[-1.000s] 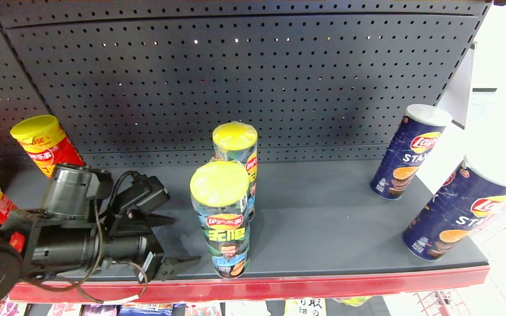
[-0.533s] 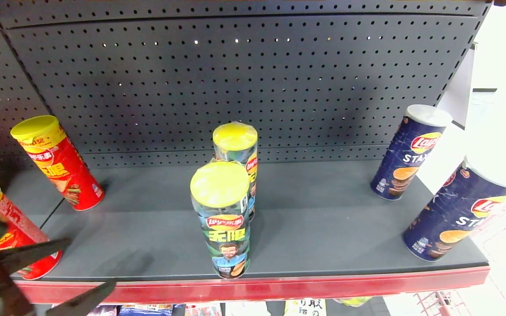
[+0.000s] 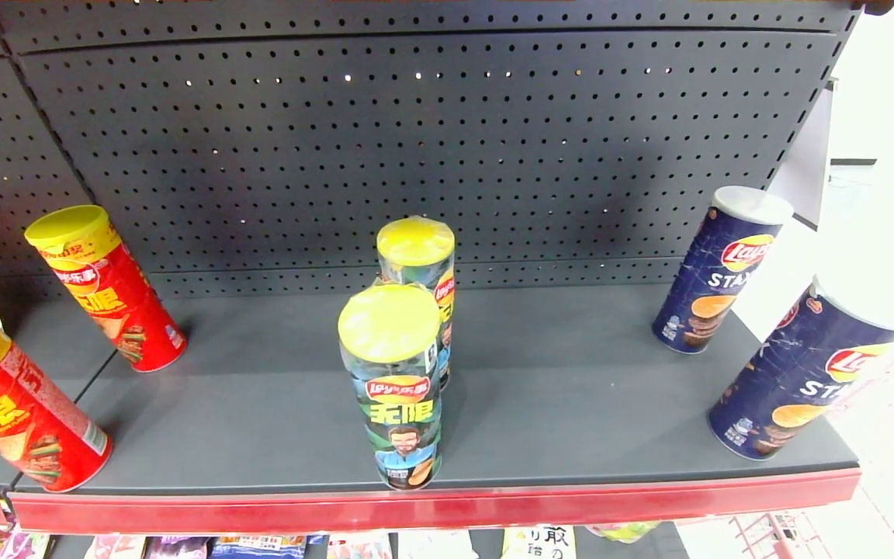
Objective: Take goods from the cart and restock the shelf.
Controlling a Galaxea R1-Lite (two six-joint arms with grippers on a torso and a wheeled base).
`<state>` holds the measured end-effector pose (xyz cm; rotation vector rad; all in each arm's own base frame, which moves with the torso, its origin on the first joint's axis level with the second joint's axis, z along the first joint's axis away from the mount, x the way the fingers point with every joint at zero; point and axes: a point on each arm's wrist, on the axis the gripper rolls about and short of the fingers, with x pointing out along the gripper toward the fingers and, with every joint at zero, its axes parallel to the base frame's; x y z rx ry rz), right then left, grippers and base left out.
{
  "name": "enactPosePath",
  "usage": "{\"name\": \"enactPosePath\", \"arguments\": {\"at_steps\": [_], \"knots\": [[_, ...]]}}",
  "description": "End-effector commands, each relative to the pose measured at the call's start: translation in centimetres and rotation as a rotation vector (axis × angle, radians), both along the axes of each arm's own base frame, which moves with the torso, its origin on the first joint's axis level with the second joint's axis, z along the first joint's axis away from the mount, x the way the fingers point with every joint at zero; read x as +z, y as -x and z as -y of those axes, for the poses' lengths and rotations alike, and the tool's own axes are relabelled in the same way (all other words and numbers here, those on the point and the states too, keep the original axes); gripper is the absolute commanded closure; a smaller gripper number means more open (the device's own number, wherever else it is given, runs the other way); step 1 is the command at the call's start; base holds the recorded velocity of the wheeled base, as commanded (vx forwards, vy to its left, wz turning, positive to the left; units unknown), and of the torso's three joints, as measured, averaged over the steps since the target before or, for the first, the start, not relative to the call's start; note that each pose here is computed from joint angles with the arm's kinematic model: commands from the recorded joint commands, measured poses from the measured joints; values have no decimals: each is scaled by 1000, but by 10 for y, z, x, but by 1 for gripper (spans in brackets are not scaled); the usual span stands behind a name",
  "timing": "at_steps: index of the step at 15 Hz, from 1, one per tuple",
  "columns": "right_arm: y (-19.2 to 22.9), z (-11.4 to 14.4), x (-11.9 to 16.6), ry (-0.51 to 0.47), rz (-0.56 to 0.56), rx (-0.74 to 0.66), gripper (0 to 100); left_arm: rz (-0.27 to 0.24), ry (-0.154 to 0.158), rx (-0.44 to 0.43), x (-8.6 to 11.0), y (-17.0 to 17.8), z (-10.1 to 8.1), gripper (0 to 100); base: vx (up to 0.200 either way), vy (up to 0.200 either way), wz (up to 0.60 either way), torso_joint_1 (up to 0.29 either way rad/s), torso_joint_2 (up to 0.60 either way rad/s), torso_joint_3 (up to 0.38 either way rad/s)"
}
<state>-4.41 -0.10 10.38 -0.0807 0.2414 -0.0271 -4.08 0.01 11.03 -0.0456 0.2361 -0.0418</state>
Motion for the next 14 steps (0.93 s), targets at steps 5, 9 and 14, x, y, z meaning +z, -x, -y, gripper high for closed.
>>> {"name": "enactPosePath", "arguments": {"at_steps": [5,9,14], "knots": [[-11,-1,-17,9,154,21,0,163,6,-47,-24,-9,2,0,0,0,0,0,0,0],[-20,0,-20,11,286,12,0,198,76,135,-26,-12,-1,0,0,0,0,0,0,0],[-20,0,-20,10,284,4,0,234,-4,2,-35,-18,1,0,0,0,0,0,0,0]]}}
